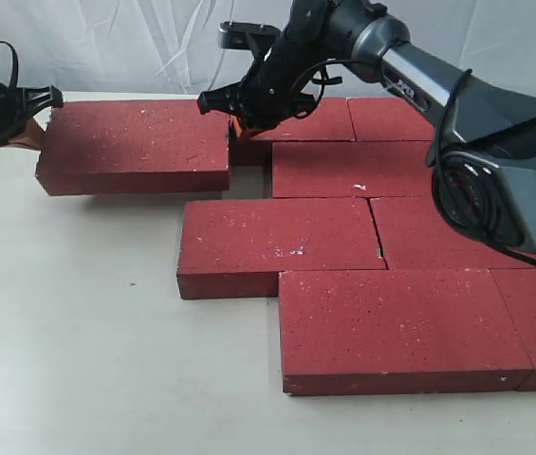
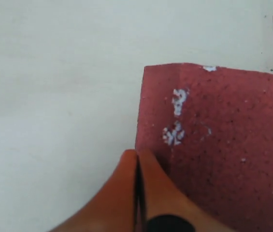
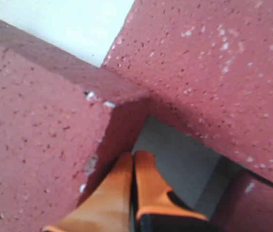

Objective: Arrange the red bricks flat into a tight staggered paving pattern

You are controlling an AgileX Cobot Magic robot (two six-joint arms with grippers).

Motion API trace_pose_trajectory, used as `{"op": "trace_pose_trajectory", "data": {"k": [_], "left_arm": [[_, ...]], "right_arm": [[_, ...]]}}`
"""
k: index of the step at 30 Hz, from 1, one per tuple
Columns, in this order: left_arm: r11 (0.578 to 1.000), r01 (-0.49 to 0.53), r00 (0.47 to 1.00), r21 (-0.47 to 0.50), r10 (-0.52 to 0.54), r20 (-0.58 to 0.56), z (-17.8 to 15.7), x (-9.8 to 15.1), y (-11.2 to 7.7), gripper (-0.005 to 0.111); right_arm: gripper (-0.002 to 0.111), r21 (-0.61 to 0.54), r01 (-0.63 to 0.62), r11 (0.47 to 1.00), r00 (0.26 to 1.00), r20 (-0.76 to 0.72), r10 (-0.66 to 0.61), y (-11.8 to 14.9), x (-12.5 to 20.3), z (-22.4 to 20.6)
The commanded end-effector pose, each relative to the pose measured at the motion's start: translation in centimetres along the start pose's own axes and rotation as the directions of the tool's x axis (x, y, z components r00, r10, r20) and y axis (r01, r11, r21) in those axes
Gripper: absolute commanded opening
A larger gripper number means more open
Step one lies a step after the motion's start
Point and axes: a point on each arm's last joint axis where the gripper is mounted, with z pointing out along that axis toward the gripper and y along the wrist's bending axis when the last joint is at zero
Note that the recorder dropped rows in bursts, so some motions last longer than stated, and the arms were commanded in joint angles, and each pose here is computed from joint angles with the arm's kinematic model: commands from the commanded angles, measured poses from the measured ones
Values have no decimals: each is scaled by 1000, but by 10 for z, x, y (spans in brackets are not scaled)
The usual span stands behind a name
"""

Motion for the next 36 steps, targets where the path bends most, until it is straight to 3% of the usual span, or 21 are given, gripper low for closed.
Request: {"op": "trace_pose_trajectory", "data": {"k": [1,10,16,23,25,29,36], "left_arm": [[997,74,997,-4,-74,-29,-1,9,19,0],[993,82,997,-81,-83,-9,2,19,40,0],[979,144,989,-147,-145,8,-6,18,64,0],[979,137,990,-150,-140,-8,-7,19,66,0],[979,149,988,-137,-154,-19,-7,21,64,0],[980,157,986,-124,-163,-37,-6,22,62,0],[979,144,983,-147,-159,-95,-7,27,63,0]], "right_arm": [[-1,-75,-30,997,1000,0,30,16,4,18],[-1,-71,-79,994,996,-48,75,8,15,40],[-1,124,-129,984,991,-23,133,-8,12,32],[-1,145,-136,980,990,-8,139,1,-1,-16],[-1,161,-154,975,986,-39,163,-8,-2,-41],[-1,129,-206,970,979,34,203,-20,-13,-81],[-1,128,-201,971,979,66,194,-21,-10,-137]]}}
